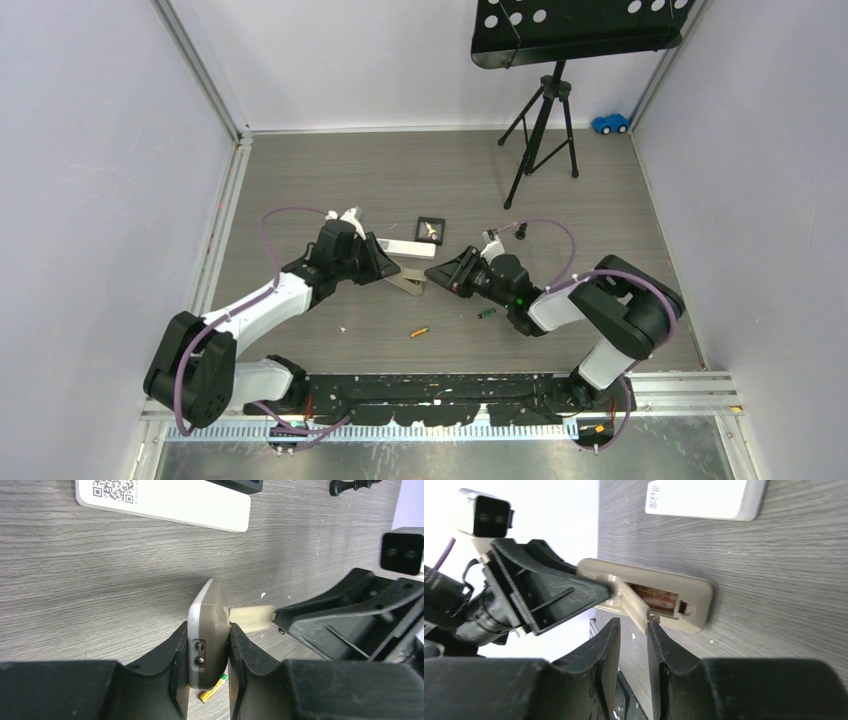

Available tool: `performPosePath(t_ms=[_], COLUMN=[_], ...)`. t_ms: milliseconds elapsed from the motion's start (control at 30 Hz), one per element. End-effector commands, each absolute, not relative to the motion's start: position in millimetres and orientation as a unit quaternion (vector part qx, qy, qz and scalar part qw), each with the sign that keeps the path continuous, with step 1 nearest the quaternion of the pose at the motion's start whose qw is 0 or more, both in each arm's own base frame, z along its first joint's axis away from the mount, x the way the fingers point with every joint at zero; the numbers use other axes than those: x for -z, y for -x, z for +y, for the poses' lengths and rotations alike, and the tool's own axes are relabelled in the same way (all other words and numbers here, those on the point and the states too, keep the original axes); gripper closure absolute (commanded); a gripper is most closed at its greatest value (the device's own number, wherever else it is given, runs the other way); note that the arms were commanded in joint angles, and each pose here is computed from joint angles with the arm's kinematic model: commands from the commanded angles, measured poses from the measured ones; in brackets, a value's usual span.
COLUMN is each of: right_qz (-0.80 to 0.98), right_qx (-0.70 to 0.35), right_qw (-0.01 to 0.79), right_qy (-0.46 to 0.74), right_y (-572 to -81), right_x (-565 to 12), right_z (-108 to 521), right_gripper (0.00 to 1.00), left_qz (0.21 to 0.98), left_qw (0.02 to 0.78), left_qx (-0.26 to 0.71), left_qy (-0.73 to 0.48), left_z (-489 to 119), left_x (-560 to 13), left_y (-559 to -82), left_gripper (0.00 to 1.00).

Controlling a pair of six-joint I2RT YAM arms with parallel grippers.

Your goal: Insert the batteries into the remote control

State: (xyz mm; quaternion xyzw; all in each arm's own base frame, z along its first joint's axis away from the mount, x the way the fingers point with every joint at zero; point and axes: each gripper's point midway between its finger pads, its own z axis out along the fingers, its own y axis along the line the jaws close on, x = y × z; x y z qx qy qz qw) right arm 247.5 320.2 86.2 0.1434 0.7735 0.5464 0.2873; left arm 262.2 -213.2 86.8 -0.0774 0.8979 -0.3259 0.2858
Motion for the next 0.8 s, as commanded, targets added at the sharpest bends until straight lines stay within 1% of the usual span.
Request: performPosePath(t_ms=[0,167,233,367,467,567,667,767], right_qz=[0.752,0.828,0.849,0.861,0.863,0.857,0.827,0.787], right_qx=[-0.556,-0.398,-0.341,-0.313,-0.324,-0.357,-0.421,-0.474], right_qw=[0.32,0.324,0.322,0.333,0.349,0.365,0.37,0.376], right_qy=[-0.151,-0.225,-0.242,-0.223,-0.167,-0.072,0.034,0.123], right_y=[-253,-258,-256,-253,-252,-245,-225,-203], right_x=[-119,-63,-49,-55,-82,-117,-159,-197], right_z=[317,268,248,235,241,256,276,289], right_gripper=[0.69,0.68,0.65,0.62,0.54,0.42,0.31,0.26], left_qz=[0.946,0.953,0.956,0.956,0.95,0.934,0.909,0.876], left_qw=[0.234,0.256,0.26,0.267,0.273,0.275,0.274,0.263], left_qx=[0.215,0.157,0.134,0.124,0.148,0.215,0.286,0.355], left_qy=[0.065,0.042,0.028,-0.009,-0.039,-0.077,-0.129,-0.191], left_z=[-181,-165,-159,-160,-169,-193,-215,-234], left_x=[-55,-75,-83,-105,-124,-156,-187,-213], left_y=[-233,-244,-249,-256,-258,-253,-243,-223], left_gripper=[1.0,1.0,1.0,1.0,1.0,1.0,1.0,1.0])
